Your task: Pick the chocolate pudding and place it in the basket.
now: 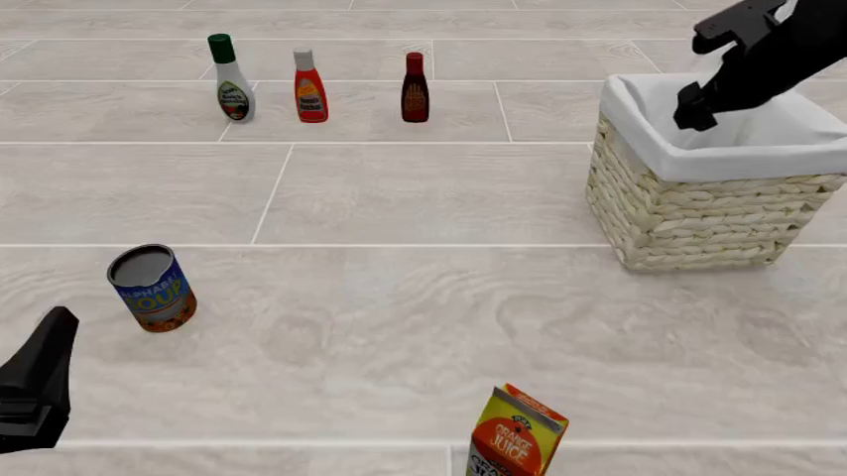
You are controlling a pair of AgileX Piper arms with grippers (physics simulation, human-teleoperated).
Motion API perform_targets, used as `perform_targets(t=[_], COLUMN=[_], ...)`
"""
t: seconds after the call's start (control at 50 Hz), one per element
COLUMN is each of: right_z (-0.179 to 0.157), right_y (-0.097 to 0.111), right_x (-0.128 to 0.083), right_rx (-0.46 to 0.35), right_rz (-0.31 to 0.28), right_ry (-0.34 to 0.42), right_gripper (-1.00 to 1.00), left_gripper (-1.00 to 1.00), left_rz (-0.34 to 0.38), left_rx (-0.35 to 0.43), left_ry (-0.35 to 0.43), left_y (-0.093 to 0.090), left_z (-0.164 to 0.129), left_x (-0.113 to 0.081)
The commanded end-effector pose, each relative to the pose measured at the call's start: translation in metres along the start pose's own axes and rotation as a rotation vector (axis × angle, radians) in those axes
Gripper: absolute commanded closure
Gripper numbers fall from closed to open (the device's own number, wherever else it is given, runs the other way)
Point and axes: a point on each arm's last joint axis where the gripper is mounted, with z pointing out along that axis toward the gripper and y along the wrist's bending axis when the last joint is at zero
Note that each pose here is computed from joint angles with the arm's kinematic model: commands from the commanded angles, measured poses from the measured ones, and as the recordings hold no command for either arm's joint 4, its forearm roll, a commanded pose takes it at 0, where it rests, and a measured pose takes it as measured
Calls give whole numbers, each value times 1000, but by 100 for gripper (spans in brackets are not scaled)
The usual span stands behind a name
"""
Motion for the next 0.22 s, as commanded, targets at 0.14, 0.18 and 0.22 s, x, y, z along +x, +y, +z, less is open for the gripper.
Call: perform_targets(t=[0.14, 0.18, 0.22], right_z=[-67, -77, -85], right_y=[19, 24, 26], right_x=[14, 18, 20], right_rx=[10, 8, 9], right_rz=[1, -2, -3], right_ry=[-51, -57, -62], right_gripper=[-100, -100, -100], left_gripper=[-100, -100, -100], left_rz=[0, 0, 0], left_rx=[7, 7, 7], left_ry=[-1, 0, -1], left_y=[0, 0, 0], left_z=[0, 0, 0], left_x=[0, 0, 0])
